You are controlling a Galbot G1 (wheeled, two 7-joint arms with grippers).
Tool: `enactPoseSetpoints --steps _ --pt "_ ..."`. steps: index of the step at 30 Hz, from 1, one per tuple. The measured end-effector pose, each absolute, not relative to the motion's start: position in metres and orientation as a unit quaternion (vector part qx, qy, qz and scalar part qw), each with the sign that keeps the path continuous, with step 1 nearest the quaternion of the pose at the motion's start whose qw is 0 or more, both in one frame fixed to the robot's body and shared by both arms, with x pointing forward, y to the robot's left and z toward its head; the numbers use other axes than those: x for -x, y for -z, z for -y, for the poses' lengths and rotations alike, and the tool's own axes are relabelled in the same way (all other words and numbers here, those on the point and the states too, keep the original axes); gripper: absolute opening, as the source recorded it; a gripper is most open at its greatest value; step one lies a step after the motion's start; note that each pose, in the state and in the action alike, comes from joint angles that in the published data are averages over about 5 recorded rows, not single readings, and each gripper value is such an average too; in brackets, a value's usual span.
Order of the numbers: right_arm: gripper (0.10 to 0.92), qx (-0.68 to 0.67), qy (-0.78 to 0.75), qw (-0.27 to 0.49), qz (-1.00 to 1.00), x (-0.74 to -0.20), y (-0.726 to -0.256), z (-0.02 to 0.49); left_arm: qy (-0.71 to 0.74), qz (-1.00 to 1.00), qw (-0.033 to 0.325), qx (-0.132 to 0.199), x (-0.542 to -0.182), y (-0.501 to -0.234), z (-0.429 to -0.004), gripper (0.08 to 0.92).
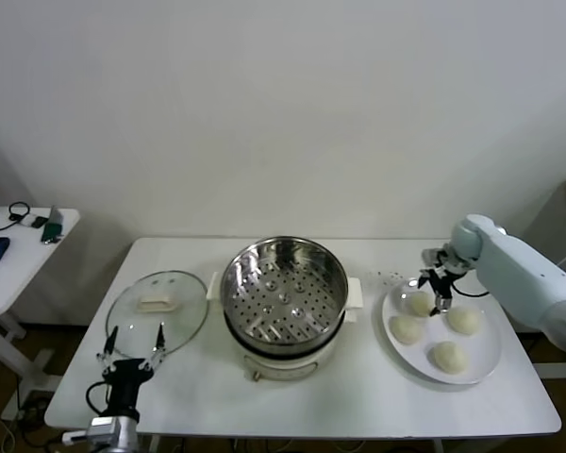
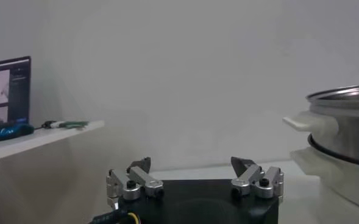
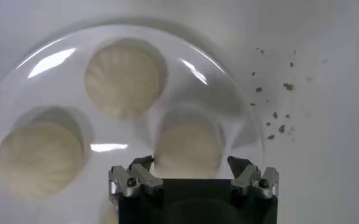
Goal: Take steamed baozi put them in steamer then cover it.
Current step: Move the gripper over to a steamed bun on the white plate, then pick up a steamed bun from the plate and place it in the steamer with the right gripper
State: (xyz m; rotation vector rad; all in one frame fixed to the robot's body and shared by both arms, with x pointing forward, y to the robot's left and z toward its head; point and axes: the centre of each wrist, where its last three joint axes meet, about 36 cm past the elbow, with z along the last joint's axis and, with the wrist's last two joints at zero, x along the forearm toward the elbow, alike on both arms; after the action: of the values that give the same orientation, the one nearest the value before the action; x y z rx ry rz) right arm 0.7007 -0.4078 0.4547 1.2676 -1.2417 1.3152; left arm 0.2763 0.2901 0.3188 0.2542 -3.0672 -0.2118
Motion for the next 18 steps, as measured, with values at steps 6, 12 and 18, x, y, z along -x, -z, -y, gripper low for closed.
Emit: enactPoseSetpoints --steps 6,12,18 --pt "0.792 -0.514 -0.533 0.452 0.498 -0.7040 -0.4530 0.4043 0.068 0.994 0.030 -0.086 -0.2768 -0.3180 -0.2908 0.823" --pt "0.730 -0.514 -0.536 0.453 0.494 -0.7061 -0.4541 0.4047 0.068 0.993 0.031 -0.088 -0.2775 -0.3177 -0.2911 0.823" --pt "0.707 -0.515 -0.541 0.449 0.491 -0.7084 -0.4607 0.4047 0.068 0.993 0.032 -0.091 -0.2785 -0.3179 -0.2923 0.823"
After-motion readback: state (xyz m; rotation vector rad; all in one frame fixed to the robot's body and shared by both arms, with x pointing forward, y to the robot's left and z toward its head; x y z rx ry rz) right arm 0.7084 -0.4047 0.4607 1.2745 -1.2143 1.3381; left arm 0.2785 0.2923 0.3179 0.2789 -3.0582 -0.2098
